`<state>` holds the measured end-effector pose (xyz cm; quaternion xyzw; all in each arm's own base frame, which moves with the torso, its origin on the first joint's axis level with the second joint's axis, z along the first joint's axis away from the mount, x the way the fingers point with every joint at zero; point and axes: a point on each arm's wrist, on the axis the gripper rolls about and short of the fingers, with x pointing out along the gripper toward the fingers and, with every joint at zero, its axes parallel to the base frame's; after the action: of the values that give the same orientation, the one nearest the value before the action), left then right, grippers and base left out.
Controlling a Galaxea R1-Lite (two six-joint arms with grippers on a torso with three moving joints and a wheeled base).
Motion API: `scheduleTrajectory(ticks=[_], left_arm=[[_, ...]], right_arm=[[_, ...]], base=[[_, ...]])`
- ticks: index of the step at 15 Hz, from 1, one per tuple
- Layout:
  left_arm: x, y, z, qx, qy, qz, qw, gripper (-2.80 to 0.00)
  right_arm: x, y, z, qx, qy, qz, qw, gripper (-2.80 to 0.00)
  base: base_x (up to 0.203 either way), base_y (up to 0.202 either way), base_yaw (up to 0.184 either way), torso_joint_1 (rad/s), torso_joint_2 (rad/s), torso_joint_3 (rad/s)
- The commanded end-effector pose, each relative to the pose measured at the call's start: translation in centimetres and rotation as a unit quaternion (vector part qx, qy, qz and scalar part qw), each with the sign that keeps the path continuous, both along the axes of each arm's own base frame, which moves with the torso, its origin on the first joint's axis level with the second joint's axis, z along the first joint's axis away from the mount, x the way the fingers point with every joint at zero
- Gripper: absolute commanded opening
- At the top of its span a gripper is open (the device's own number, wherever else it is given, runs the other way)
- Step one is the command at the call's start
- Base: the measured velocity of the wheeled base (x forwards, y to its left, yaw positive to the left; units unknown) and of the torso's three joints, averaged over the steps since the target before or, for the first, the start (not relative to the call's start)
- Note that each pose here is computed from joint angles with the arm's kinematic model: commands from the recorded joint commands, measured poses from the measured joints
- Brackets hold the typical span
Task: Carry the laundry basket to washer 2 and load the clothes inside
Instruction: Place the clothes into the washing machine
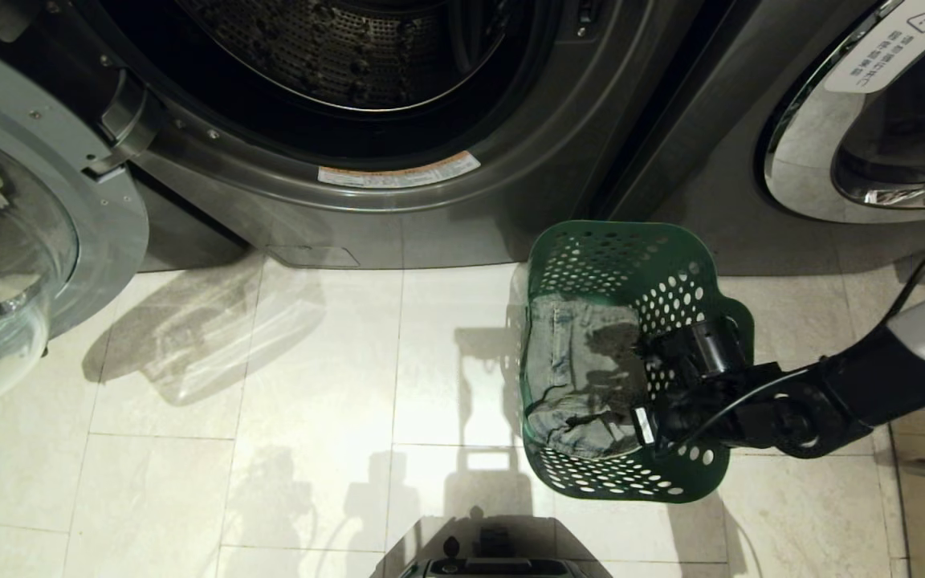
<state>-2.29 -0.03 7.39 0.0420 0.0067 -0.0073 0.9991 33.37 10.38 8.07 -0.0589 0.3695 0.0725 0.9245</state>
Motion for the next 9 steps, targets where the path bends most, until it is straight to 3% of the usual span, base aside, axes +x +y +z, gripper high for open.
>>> scheduleTrajectory(ticks=[1,5,9], left_arm=[[0.0,0.0,0.0,0.000,0.001,0.000,1.0000,-2.80],[0.0,0.0,0.0,0.000,0.001,0.000,1.0000,-2.80],[0.0,0.0,0.0,0.000,0.001,0.000,1.0000,-2.80]], right_arm=[[-2.4,-0.4,3.6,0.015,-0.042,0.007,0.999,-2.80],[-8.2,0.2,7.7,0.037,-0.092,0.053,0.994,-2.80],[-14.1,0.4,12.6,0.050,-0.177,0.098,0.978,-2.80]], base=[[0.000,0.000,0.000,0.000,0.00,0.000],[0.000,0.000,0.000,0.000,0.00,0.000],[0.000,0.000,0.000,0.000,0.00,0.000]])
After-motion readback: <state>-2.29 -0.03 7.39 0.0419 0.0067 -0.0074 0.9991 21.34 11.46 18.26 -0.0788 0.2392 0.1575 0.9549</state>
